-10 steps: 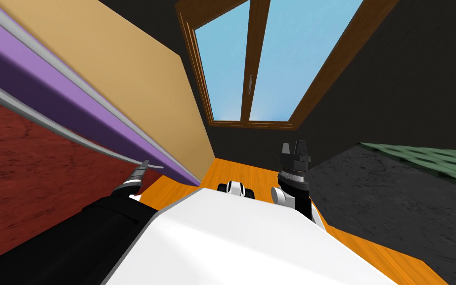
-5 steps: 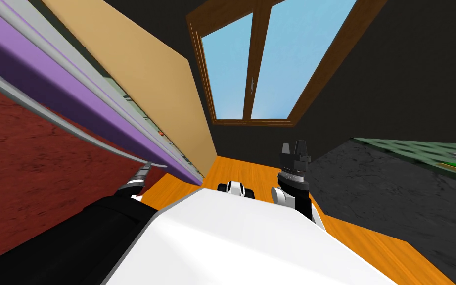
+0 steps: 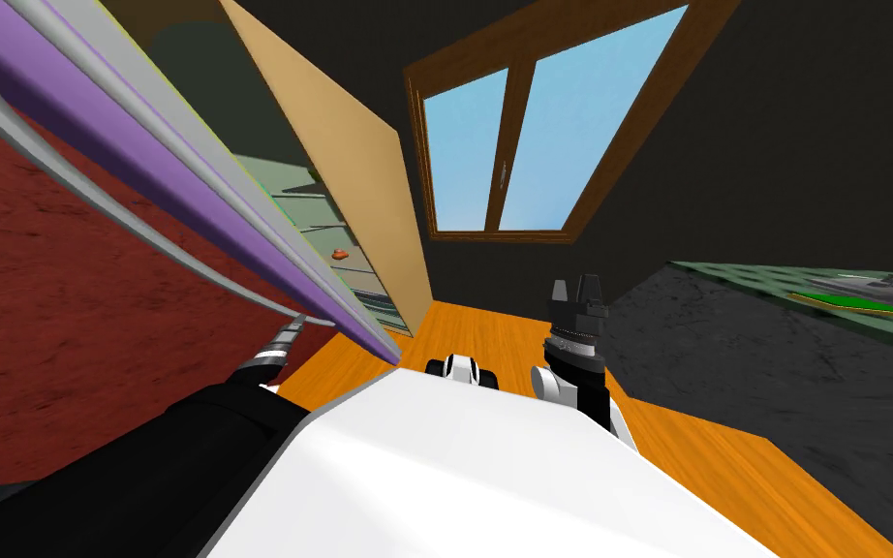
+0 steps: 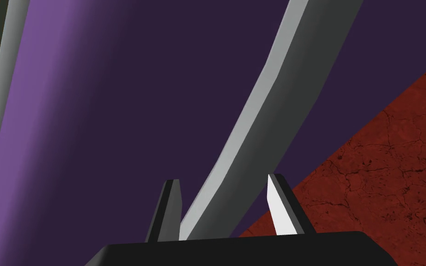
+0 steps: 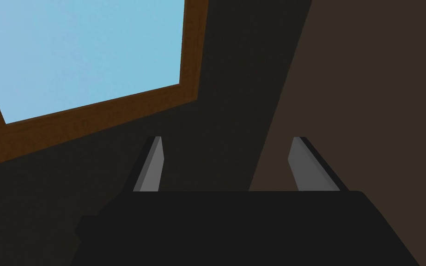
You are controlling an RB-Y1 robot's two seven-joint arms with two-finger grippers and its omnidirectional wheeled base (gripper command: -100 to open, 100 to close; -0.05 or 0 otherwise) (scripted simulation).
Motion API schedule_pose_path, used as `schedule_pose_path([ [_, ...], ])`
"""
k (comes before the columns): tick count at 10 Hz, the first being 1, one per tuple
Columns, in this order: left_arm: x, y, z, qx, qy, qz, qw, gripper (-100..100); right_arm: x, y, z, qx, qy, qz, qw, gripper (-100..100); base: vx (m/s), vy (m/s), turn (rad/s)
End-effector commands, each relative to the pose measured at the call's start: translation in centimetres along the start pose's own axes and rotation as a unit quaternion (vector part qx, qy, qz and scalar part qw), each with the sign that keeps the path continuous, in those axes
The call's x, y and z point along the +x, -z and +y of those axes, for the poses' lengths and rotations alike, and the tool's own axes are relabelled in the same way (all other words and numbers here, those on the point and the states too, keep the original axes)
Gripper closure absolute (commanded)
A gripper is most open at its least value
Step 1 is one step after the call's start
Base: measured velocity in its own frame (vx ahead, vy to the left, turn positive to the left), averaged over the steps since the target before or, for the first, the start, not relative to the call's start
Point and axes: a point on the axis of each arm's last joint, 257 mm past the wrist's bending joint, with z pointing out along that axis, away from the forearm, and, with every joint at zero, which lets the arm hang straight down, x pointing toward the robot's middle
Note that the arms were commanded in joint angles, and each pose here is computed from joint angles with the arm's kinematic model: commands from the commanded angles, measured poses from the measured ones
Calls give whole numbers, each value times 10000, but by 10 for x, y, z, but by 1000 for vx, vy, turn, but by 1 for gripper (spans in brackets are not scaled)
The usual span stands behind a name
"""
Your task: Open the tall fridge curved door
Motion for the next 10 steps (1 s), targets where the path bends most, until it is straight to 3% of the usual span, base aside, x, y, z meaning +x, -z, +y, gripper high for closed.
schedule_pose_path([
  [1, -3, -6, -19, 304, 16, 79, 9995, 100, 0, 0, 0, 1, -1, 0, 10000, 0, -293, 142, -22],
  [2, 3, -5, -28, 451, 42, 198, 9988, 100, 0, 0, 0, 0, -1, 0, 10000, 0, -298, 221, -30],
  [3, 3, -5, -28, 451, 42, 198, 9988, 100, 0, 0, 0, 0, 0, 0, 10000, 0, -239, 190, 6],
  [5, 16, -2, -45, 738, 104, 444, 9962, 100, 0, 0, 0, 0, 0, 0, 10000, 0, -306, 214, -28],
  [7, 19, 0, -42, 678, 92, 464, 9966, 100, 0, 0, 0, 1, 0, 0, 10000, 0, -177, 116, 0],
  [9, 29, 5, -60, 986, 95, 676, 9928, 100, 0, 0, 0, 1, 0, -1, 10000, 0, -153, 192, -3],
  [10, 29, 5, -60, 986, 95, 676, 9928, 100, 0, 0, 0, 1, 0, 0, 10000, 0, -170, 231, -5],
])
